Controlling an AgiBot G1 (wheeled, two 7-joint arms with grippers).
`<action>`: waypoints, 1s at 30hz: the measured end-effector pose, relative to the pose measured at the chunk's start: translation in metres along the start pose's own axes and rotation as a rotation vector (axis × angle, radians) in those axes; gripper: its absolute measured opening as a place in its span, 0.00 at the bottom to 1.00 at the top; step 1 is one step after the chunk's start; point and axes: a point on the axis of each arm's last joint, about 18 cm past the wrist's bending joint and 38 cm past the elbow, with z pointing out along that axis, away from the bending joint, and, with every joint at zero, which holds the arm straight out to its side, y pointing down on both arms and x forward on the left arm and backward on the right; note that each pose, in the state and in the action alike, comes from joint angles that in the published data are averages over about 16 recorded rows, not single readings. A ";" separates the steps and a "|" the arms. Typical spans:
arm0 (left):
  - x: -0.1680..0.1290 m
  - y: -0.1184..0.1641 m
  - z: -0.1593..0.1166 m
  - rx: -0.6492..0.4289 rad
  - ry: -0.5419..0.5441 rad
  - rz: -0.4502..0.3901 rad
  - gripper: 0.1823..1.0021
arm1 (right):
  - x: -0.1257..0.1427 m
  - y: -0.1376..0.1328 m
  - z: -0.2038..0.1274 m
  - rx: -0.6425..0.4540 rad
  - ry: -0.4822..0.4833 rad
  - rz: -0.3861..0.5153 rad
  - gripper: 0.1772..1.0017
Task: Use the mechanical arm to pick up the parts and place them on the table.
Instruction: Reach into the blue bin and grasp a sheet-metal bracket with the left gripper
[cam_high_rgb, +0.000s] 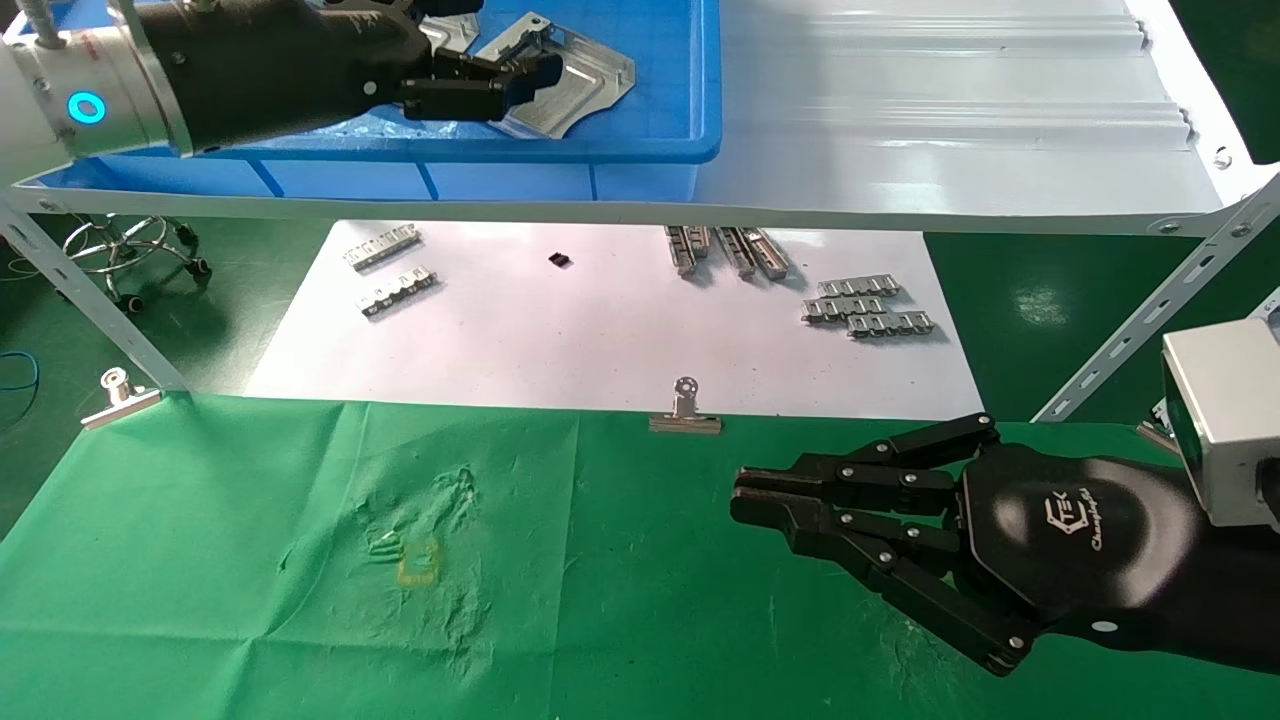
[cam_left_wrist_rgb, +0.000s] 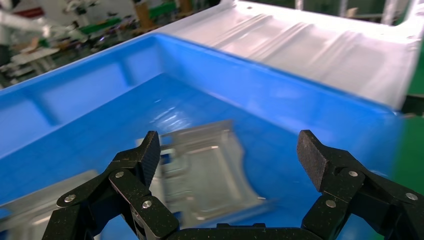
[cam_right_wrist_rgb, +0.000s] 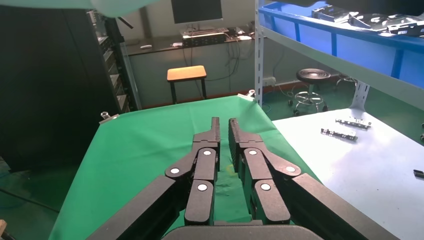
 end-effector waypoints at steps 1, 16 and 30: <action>-0.003 0.000 0.004 -0.015 -0.015 0.001 1.00 | 0.000 0.000 0.000 0.000 0.000 0.000 0.14; -0.023 0.007 0.043 -0.174 -0.162 0.032 0.99 | 0.000 0.000 0.000 0.000 0.000 0.000 0.02; -0.025 0.007 0.048 -0.185 -0.185 0.040 0.83 | 0.000 0.000 0.000 0.000 0.000 0.000 0.02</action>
